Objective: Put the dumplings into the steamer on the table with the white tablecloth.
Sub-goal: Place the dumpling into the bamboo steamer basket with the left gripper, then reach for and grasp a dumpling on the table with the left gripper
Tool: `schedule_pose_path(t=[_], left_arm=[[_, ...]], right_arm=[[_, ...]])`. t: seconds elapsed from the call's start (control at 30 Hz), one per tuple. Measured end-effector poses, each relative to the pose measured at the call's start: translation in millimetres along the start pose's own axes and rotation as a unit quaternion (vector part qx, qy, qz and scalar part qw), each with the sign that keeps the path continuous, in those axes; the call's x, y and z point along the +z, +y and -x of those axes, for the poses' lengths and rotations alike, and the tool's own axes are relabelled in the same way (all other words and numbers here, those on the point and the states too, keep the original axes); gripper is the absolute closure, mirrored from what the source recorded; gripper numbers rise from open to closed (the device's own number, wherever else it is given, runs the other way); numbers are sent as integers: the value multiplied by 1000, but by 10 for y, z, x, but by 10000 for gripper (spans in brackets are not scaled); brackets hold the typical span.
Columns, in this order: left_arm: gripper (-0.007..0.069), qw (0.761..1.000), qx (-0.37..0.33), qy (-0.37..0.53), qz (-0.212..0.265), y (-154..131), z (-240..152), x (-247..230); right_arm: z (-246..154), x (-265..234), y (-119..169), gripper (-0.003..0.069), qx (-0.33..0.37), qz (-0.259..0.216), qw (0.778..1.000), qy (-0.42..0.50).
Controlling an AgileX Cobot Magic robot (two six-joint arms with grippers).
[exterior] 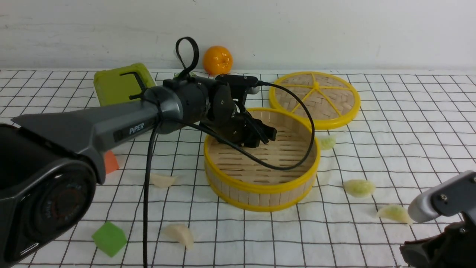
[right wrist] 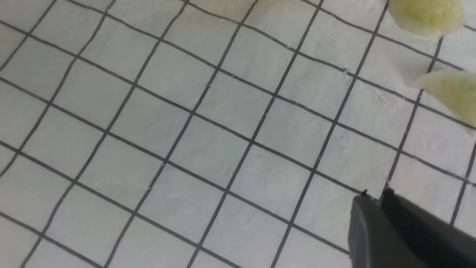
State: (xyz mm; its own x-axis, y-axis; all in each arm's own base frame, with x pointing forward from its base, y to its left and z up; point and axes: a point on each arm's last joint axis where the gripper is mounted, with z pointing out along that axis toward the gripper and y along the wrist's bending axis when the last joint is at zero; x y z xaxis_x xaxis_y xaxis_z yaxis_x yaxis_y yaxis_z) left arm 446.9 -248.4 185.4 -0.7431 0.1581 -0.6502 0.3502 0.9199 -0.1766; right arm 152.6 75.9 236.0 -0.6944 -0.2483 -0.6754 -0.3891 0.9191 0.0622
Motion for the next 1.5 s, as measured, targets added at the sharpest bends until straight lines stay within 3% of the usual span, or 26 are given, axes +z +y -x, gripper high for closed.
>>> schedule_pose_path(t=[0.23,0.5,0.6,0.7,0.83,0.93,1.17,1.5], left_arm=[[120,999,-37,-30,-9,-63,219,-283],[115,996,-26,-79,-18,-178,609,-1070],[134,998,-19,-54,4,-141,639,-1485],[158,997,-43,-21,54,62,627,-1726],[197,984,-106,40,137,529,493,-1680],[229,973,-133,89,165,765,245,-1512],[274,958,-206,138,143,803,-411,-1061],[279,943,-279,102,154,870,-534,-821]], right_arm=[[7,0,0,600,0,0,1000,-4],[7,0,0,590,0,0,1000,-4],[7,0,0,589,0,0,1000,-4],[7,0,1,588,1,1,1000,-4],[6,0,4,587,4,2,1000,-4],[7,0,5,587,5,3,1000,-4],[7,0,5,578,5,3,1000,-4],[10,0,5,568,5,3,1000,-6]])
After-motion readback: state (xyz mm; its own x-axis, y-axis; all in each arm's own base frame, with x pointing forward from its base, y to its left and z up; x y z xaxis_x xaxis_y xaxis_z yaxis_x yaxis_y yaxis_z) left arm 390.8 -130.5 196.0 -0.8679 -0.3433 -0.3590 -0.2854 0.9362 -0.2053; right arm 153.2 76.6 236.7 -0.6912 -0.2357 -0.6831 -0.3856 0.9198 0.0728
